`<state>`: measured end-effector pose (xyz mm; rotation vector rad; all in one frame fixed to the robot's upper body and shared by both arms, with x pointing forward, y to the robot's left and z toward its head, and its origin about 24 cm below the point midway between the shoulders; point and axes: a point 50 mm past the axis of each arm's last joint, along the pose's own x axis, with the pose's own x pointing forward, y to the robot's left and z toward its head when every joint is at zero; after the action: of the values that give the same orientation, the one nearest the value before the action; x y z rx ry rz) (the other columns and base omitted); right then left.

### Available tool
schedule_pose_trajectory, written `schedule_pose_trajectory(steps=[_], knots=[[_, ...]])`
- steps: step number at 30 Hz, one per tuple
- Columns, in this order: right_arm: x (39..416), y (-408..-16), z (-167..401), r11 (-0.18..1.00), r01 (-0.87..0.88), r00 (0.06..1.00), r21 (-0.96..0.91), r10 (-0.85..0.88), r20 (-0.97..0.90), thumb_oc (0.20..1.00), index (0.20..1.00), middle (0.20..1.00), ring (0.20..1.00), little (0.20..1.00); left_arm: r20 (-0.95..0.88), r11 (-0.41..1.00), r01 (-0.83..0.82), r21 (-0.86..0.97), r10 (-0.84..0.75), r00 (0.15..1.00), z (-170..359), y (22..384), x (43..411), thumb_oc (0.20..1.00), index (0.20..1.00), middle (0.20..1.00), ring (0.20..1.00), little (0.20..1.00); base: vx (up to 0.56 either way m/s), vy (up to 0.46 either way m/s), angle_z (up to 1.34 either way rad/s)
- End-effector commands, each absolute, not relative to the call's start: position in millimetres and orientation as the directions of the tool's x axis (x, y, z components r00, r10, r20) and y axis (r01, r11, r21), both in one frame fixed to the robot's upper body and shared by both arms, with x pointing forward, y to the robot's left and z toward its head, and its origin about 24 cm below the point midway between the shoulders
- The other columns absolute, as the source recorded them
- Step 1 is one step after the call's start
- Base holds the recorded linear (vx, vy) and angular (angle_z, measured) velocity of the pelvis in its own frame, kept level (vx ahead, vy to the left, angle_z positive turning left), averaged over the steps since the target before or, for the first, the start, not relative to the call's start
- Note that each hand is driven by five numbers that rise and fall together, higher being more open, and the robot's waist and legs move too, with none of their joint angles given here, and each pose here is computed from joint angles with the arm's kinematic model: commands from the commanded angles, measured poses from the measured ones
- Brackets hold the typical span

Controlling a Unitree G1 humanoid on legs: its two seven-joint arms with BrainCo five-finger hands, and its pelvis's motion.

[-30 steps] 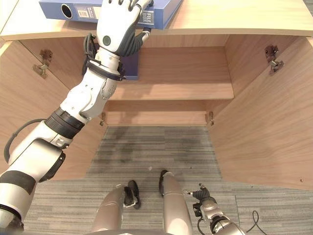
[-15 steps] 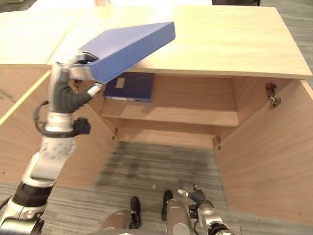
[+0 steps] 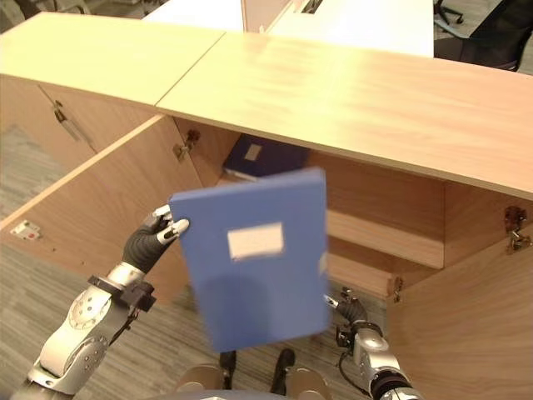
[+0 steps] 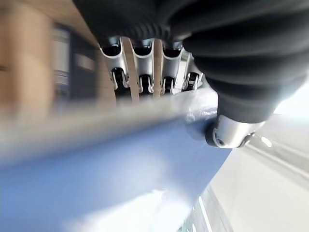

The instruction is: Put the empty folder in the office cabinet

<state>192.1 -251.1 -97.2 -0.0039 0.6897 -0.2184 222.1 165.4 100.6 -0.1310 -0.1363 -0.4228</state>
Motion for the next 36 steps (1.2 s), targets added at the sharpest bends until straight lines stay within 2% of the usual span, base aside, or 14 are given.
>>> schedule_pose_trajectory(steps=[1,7,10,19,22,25,31,36], knots=[[210,-257,-79,0.973,0.227,0.816,-0.047,-0.216,-0.536,1.0,1.0,1.0,1.0,1.0,0.419,0.843,0.52,-0.139,-0.426,0.802,149,159,218,0.2,0.2,0.2,0.2,0.2,-0.06,0.007,0.78],[196,-267,-84,0.954,0.298,0.786,-0.045,-0.272,-0.556,1.0,1.0,1.0,1.0,1.0,0.407,0.832,0.526,-0.176,-0.425,0.808,147,158,216,0.2,0.2,0.2,0.2,0.2,0.04,0.065,0.78],[190,-268,-87,0.94,0.34,0.768,-0.032,-0.298,-0.567,1.0,1.0,1.0,1.0,1.0,0.36,0.869,0.463,-0.173,-0.381,0.851,139,169,215,0.2,0.2,0.2,0.2,0.2,0.09,0.13,0.81],[191,-263,-84,0.955,0.288,0.785,-0.065,-0.275,-0.555,1.0,1.0,1.0,1.0,1.0,0.318,0.927,0.351,-0.132,-0.295,0.901,130,190,205,0.2,0.2,0.2,0.2,0.2,0.02,0.096,0.2],[193,-266,-80,0.963,0.237,0.79,-0.126,-0.267,-0.552,1.0,1.0,1.0,1.0,1.0,0.286,0.967,0.252,-0.037,-0.232,0.93,124,203,209,0.2,0.2,0.2,0.2,0.2,-0.02,0.056,0.0],[198,-275,-56,0.972,0.178,0.853,-0.157,-0.232,-0.468,1.0,1.0,1.0,1.0,1.0,0.248,0.986,0.153,0.066,-0.165,0.955,118,223,209,0.2,0.2,0.2,0.2,0.2,0.0,0.0,0.0],[198,-273,-45,0.99,0.084,0.886,-0.109,-0.124,-0.447,1.0,1.0,1.0,1.0,1.0,0.217,0.986,0.095,0.136,-0.124,0.968,112,236,213,0.2,0.2,0.2,0.2,0.2,0.0,0.013,-0.05],[197,-264,-33,0.992,-0.097,0.895,-0.077,0.053,-0.443,1.0,1.0,1.0,1.0,1.0,0.229,0.978,0.077,0.196,-0.122,0.966,115,238,221,0.2,0.2,0.2,0.2,0.2,0.0,-0.008,-0.19]])
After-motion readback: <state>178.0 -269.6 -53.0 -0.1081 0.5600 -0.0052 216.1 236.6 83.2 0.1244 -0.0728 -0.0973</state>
